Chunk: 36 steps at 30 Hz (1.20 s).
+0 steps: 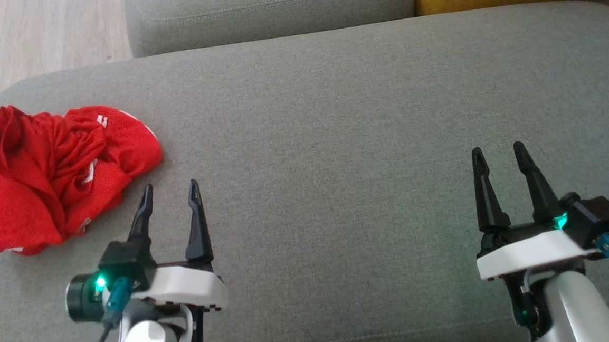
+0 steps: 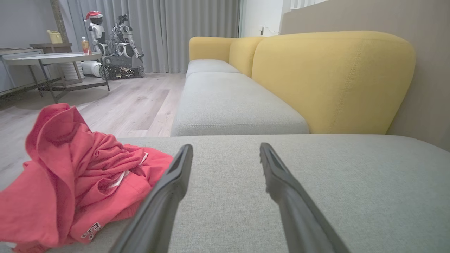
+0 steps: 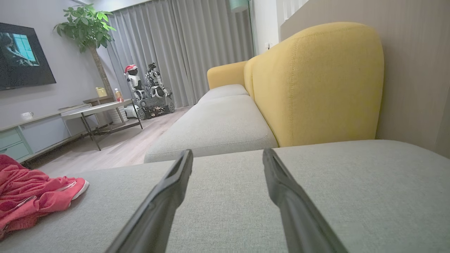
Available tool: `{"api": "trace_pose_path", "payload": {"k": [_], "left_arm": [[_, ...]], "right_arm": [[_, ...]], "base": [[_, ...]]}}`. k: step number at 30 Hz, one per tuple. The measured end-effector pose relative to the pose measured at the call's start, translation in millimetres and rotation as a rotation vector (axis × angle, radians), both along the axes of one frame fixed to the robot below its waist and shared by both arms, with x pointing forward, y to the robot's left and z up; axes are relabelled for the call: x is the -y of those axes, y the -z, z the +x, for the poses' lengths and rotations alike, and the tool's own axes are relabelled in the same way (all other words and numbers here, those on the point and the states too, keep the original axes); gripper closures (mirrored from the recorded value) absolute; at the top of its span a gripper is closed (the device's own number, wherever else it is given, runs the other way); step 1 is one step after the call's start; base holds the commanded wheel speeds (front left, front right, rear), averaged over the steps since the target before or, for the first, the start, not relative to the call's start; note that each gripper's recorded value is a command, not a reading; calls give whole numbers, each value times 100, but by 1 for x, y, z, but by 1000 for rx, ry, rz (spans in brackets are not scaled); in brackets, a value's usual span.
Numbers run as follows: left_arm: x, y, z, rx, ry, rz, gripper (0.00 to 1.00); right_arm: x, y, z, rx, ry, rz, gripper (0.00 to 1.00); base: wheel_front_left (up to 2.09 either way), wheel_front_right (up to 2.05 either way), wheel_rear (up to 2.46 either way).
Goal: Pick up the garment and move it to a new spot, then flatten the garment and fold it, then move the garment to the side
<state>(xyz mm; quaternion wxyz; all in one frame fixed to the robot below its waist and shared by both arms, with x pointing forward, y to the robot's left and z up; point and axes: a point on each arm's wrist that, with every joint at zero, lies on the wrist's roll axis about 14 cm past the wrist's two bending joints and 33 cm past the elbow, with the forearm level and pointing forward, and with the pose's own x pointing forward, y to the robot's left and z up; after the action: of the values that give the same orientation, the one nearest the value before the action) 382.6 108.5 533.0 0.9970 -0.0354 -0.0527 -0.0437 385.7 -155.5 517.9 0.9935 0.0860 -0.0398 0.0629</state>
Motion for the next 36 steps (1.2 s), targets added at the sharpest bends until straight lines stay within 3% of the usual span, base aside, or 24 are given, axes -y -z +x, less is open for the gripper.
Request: {"api": "trace_pose_path", "payload": {"k": [5, 16, 36], "left_arm": [[-3, -6, 4, 25, -6, -42, 0], [3, -3, 0, 62, 37, 39, 0], [-21, 2, -6, 43, -18, 28, 0]], "right_arm": [[-3, 5, 1, -10, -8, 19, 0], [-12, 6, 4, 10, -40, -96, 0], [-37, 14, 9, -15, -111, -69, 0]], "base": [[0, 0, 0], [0, 0, 0], [0, 0, 0]]}}
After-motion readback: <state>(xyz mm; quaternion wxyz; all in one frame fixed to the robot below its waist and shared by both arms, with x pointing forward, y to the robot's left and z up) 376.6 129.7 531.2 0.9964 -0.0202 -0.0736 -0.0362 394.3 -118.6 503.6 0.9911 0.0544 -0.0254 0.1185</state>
